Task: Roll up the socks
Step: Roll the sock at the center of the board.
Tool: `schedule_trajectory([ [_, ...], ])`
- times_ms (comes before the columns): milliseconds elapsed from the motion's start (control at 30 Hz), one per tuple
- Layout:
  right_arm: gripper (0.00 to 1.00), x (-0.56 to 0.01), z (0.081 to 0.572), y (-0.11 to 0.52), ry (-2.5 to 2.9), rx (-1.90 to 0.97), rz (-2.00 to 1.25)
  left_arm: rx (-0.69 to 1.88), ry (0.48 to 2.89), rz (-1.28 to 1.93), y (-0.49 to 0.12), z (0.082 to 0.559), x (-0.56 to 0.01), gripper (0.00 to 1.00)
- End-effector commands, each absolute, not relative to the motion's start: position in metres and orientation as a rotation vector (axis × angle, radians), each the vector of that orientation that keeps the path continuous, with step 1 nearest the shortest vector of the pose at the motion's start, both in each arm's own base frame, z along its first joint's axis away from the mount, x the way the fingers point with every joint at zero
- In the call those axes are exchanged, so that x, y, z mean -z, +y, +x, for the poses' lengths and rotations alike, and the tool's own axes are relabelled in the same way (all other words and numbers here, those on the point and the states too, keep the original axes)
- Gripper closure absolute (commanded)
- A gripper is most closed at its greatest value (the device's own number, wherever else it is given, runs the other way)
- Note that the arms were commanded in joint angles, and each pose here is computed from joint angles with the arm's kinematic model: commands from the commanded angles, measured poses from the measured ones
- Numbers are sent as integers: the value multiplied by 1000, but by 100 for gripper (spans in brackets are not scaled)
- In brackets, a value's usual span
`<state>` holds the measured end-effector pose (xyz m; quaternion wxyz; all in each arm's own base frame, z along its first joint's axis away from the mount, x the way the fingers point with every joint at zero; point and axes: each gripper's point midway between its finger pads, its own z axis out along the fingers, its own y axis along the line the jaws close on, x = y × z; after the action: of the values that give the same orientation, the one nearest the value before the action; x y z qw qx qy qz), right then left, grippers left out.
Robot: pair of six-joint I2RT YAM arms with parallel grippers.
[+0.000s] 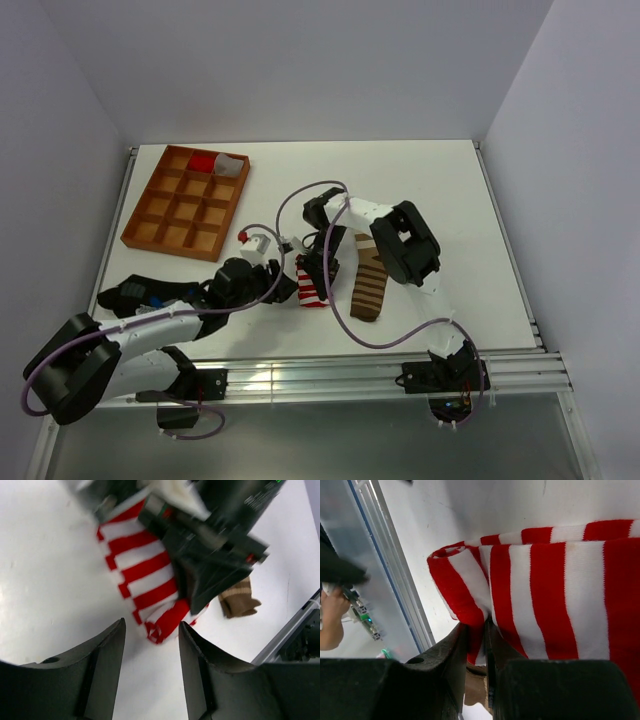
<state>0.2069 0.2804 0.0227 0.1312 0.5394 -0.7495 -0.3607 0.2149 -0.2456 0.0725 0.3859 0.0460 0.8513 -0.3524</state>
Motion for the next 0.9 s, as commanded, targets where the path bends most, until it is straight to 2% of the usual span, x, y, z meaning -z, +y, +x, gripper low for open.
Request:
schedule_trajectory([
  [0, 92, 10, 223, 263, -2203, 868, 1598, 917, 2033, 256, -268, 233, -106, 48],
  [367, 92, 10, 226, 265, -2210, 871, 1561, 1024, 2060, 416, -305, 225, -85, 49],
  [867, 92, 10, 231, 263, -2242, 860, 1523, 996, 2158, 421, -306, 219, -47, 50],
])
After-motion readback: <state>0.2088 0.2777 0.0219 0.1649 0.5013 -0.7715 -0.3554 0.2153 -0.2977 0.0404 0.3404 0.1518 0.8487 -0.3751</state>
